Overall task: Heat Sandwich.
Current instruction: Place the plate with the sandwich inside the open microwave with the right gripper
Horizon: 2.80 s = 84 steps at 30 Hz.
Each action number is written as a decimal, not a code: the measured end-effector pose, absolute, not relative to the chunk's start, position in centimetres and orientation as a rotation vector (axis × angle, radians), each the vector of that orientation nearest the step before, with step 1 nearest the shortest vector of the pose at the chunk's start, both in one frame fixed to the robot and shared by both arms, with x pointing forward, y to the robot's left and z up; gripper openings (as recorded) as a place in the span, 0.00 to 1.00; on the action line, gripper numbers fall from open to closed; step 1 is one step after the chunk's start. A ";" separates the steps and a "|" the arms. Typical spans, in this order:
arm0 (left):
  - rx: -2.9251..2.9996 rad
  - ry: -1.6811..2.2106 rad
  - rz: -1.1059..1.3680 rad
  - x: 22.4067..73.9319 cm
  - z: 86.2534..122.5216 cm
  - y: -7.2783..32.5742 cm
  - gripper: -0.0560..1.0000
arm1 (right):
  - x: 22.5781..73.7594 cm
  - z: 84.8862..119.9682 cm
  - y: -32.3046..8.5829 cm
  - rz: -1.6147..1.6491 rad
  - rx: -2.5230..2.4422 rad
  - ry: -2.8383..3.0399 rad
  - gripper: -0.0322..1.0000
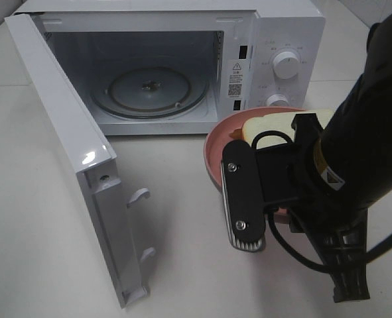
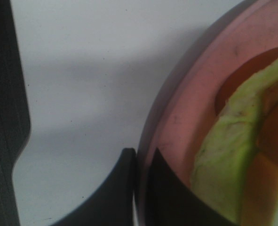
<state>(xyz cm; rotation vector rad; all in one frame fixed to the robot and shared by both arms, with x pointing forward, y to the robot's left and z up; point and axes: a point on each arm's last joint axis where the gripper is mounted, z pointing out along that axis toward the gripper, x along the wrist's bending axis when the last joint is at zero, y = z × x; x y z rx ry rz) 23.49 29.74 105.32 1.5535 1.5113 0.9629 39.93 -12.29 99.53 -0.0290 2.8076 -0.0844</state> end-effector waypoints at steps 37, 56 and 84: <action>1.554 1.511 0.963 23.5 105.3 29.7 0.99 | 42.8 99.6 -13.0 0.086 -0.666 2.707 0.07; 1.554 1.511 0.963 23.5 105.3 29.7 0.99 | 44.8 99.6 -15.6 0.161 -0.888 2.678 0.07; 1.554 1.511 0.963 23.5 105.3 29.7 0.99 | 46.6 99.1 -13.1 0.209 -0.900 2.693 0.07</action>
